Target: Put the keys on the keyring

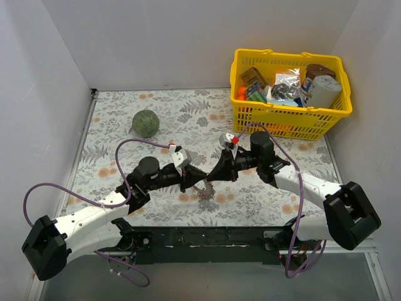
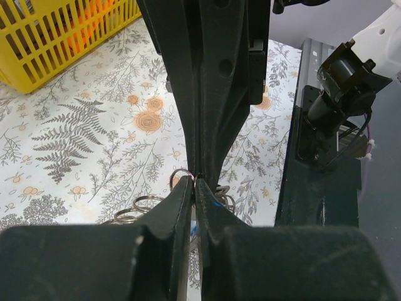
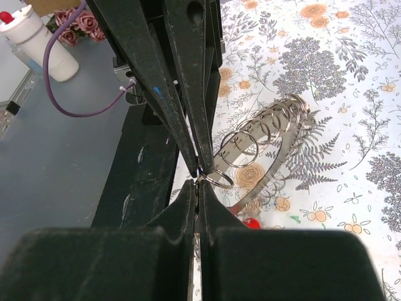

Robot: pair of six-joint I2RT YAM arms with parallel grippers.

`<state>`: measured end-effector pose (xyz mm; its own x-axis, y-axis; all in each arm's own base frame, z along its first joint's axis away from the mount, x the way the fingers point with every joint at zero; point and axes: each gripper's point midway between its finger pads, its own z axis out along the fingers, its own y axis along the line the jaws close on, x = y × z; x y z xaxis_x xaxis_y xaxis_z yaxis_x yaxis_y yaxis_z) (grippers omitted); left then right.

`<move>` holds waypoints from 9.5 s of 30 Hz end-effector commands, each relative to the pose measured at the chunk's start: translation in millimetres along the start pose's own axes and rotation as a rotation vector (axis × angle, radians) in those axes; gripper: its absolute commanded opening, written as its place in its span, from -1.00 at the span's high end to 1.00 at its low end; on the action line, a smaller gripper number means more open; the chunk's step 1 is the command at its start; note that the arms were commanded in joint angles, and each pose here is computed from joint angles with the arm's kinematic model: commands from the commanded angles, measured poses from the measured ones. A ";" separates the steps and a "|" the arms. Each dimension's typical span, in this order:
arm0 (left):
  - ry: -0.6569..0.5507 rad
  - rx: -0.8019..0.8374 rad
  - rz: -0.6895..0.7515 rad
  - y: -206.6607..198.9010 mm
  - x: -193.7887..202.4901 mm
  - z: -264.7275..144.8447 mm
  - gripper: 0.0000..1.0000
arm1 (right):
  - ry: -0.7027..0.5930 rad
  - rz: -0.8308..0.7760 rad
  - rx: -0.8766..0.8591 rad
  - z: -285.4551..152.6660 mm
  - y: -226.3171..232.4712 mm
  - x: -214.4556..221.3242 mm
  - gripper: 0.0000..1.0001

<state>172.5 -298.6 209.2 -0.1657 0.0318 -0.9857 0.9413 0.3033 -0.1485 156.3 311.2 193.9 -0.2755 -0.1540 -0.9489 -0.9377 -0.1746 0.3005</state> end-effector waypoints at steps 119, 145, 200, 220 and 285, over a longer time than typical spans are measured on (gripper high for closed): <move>0.326 0.251 -0.078 -8.9 -4.9 5.0 0.57 | 0.121 -0.172 0.028 -15.9 16.4 -24.7 0.97; 0.336 0.238 -0.096 -5.1 0.1 8.4 1.00 | 0.058 -0.214 0.042 -15.8 20.5 -36.5 0.50; -0.286 0.185 0.040 -23.0 -65.5 -15.8 1.00 | -0.120 -0.251 -0.008 -28.0 34.5 -59.8 0.19; -0.300 0.243 0.039 -30.9 -76.4 -12.7 1.00 | -0.165 -0.213 -0.032 -24.1 34.2 -62.2 0.21; 0.228 0.317 0.049 0.3 -29.3 33.2 0.18 | 0.299 -0.064 0.282 -48.5 5.2 -31.0 0.97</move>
<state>192.6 -327.0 215.3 -0.2515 0.3135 -0.9157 0.9678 0.0724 -0.2410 176.0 262.8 211.6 -0.2539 -0.4846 -0.8371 -0.9672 0.1372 0.2139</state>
